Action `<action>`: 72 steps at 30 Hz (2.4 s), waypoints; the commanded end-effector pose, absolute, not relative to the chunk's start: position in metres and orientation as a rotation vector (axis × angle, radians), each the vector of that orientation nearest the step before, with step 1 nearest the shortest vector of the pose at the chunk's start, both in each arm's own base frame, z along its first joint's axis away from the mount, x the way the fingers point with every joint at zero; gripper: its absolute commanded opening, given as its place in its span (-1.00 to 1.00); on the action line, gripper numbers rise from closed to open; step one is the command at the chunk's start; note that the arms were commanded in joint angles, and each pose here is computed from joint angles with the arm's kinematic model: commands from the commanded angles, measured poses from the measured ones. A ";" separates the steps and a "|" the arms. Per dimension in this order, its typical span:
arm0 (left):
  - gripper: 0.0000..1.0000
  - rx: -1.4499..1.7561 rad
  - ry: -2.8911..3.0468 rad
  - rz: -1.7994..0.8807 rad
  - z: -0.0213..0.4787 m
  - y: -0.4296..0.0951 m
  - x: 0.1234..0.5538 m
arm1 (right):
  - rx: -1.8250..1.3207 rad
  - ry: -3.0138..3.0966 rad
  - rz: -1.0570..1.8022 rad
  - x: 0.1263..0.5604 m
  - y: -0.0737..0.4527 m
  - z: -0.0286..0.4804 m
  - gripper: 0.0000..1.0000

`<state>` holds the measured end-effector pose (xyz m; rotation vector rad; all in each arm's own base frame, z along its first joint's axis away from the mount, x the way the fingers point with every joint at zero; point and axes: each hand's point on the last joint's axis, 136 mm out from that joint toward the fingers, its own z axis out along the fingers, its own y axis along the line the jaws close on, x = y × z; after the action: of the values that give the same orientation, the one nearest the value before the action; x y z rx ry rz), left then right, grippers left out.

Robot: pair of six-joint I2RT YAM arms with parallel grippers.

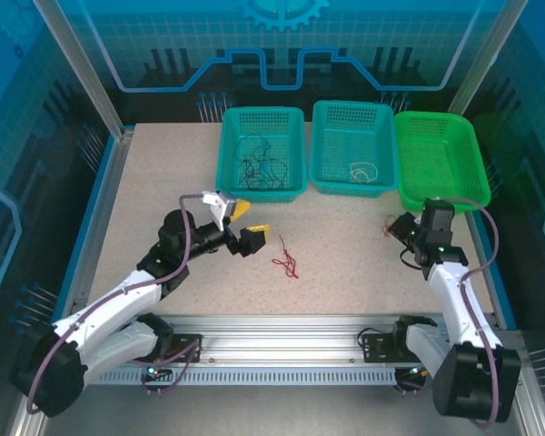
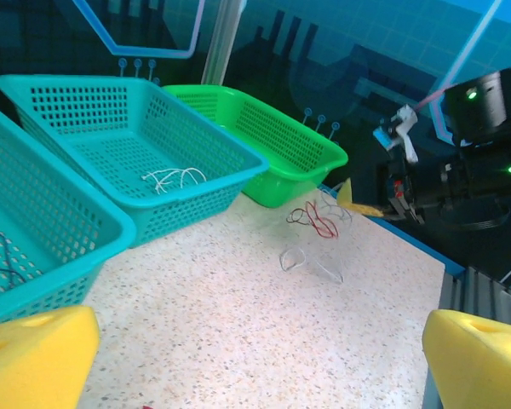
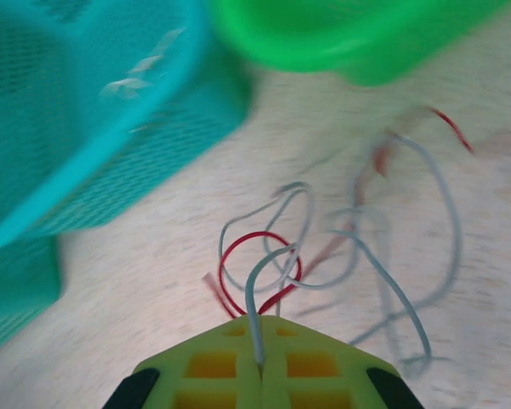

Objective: Untangle the cables

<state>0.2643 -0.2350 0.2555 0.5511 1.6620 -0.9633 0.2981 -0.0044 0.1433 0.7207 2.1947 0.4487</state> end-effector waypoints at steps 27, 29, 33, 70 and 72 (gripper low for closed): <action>-1.00 0.409 2.135 -1.236 0.119 -0.373 0.313 | -0.163 2.019 0.945 0.264 0.166 0.265 -1.00; -1.00 0.386 2.170 -1.194 0.106 -0.366 0.314 | -0.077 1.994 0.934 0.267 0.150 0.273 -1.00; -1.00 0.339 2.236 -1.082 0.085 -0.349 0.316 | 0.088 1.913 0.895 0.268 0.116 0.295 -1.00; -1.00 0.795 1.285 -1.346 0.250 -0.443 0.262 | 0.369 1.910 0.750 0.274 0.093 0.332 -1.00; -1.00 0.797 1.265 -1.340 0.264 -0.438 0.257 | 0.460 2.008 0.614 0.279 0.075 0.288 -1.00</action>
<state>0.2626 -0.4509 0.2115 0.8203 1.4155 -1.3753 0.2714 0.1097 0.3598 0.2508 1.8248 0.8579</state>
